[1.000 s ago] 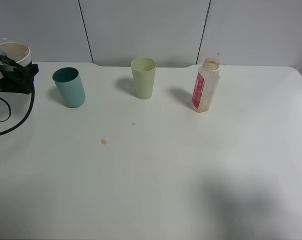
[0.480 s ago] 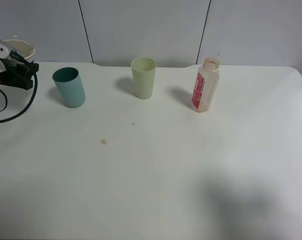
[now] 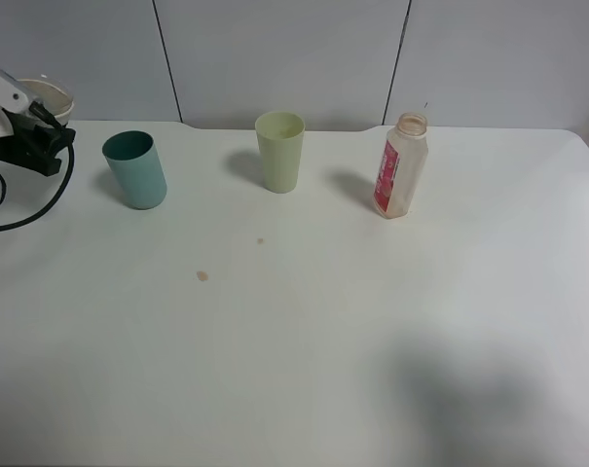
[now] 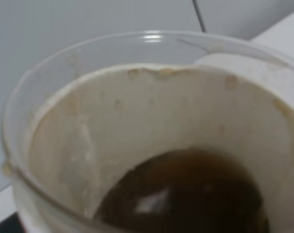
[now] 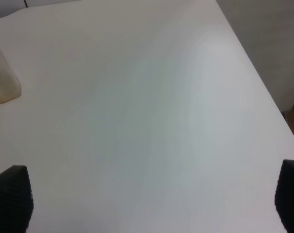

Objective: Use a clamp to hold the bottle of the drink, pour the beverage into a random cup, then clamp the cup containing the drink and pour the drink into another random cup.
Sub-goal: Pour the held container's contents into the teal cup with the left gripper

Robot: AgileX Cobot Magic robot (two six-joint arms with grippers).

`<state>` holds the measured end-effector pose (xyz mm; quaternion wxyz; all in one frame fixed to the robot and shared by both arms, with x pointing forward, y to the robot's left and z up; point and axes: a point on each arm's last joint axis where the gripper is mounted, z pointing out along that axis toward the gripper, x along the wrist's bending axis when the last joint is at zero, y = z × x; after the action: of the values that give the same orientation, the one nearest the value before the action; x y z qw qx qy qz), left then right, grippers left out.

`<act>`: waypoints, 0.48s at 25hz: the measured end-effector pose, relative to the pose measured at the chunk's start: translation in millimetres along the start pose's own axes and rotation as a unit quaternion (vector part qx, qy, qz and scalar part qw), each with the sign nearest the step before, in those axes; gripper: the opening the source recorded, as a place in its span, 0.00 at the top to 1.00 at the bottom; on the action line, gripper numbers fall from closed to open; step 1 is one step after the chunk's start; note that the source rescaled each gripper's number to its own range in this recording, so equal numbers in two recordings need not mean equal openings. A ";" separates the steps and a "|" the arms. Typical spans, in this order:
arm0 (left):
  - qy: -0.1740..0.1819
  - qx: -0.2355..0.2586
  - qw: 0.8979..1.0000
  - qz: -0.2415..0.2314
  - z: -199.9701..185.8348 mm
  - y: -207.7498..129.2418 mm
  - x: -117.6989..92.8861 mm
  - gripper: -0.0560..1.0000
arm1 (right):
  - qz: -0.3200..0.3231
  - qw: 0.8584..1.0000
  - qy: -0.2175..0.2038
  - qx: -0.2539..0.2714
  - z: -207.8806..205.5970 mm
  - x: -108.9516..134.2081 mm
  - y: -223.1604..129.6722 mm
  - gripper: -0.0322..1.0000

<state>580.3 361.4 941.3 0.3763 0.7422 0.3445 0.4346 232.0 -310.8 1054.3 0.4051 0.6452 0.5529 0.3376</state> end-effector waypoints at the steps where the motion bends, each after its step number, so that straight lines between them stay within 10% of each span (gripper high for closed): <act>1: 0.002 0.005 1.000 0.006 -0.3 1.8 2.1 0.94 | 0.000 1.000 0.000 0.000 0.0 0.0 0.0 0.00; 12: -0.016 0.053 0.997 0.049 12.4 22.1 -11.1 0.94 | 0.000 1.000 0.000 0.000 0.0 0.0 0.0 0.00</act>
<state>591.2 338.3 951.7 0.3199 0.7838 0.3243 0.4220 232.0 -310.8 1054.3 0.4051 0.6452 0.5529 0.3376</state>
